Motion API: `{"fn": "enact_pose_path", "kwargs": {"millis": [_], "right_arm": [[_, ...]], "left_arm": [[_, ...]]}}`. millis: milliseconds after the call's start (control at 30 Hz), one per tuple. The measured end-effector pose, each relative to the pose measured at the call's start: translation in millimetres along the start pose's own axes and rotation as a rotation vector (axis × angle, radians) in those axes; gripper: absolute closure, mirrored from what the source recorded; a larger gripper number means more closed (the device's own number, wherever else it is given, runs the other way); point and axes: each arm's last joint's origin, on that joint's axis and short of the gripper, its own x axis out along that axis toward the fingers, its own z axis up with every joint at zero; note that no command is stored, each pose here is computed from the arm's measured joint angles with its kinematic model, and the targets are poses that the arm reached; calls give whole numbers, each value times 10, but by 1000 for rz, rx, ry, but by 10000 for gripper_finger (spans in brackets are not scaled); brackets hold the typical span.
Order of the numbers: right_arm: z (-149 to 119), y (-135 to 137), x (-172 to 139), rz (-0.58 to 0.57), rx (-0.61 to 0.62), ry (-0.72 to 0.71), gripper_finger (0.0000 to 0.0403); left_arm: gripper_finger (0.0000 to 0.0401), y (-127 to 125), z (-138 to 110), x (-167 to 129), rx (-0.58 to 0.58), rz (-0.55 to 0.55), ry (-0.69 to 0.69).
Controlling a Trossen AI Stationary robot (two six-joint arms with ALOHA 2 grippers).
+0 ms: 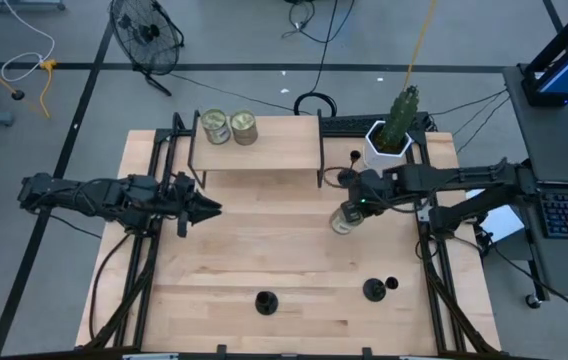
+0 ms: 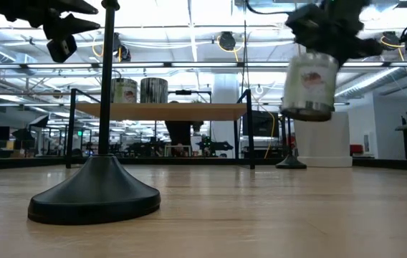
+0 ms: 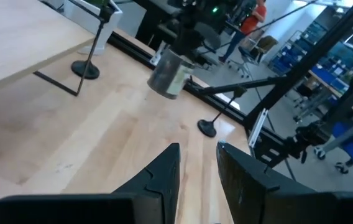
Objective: Pick & Place candle stick holders
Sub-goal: Put the silver scented candle on the shelf
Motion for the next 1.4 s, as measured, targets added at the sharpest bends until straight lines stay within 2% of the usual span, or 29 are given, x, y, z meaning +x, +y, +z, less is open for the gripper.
{"fn": "enact_pose_path", "kwargs": {"millis": [200, 433, 533, 600, 733, 900, 1033, 1133, 1233, 1300, 1400], "right_arm": [[75, 397, -108, 112, -85, -37, 403], [171, 759, -57, 223, -166, -33, 403], [192, 882, 31, 256, -200, -3, 403], [199, 924, 59, 277, -218, 1, 403], [242, 1014, 122, 337, -220, -1, 403], [267, 1097, 137, 400, -232, -25, 403], [257, 1095, 169, 395, -245, -5, 403], [279, 1170, 210, 437, -245, -19, 403], [261, 1151, 245, 418, -259, 16, 403], [275, 1197, 271, 445, -260, 4, 403], [262, 1171, 282, 417, -275, 16, 403]], "left_arm": [[290, -17, -27, 140, 37, -43, 53], [290, -139, -75, 402, 323, -189, 58], [290, -174, -106, 504, 447, -210, 41], [290, -173, -125, 569, 480, -189, 32], [290, -137, -181, 673, 469, -129, 55], [290, -132, -239, 808, 462, -129, 61], [290, -125, -284, 912, 473, -133, 59], [288, -122, -290, 983, 486, -97, 48], [278, -151, -255, 1047, 479, -82, 47], [266, -173, -226, 1095, 446, -80, 47], [243, -174, -207, 1171, 385, -66, 57]]}}
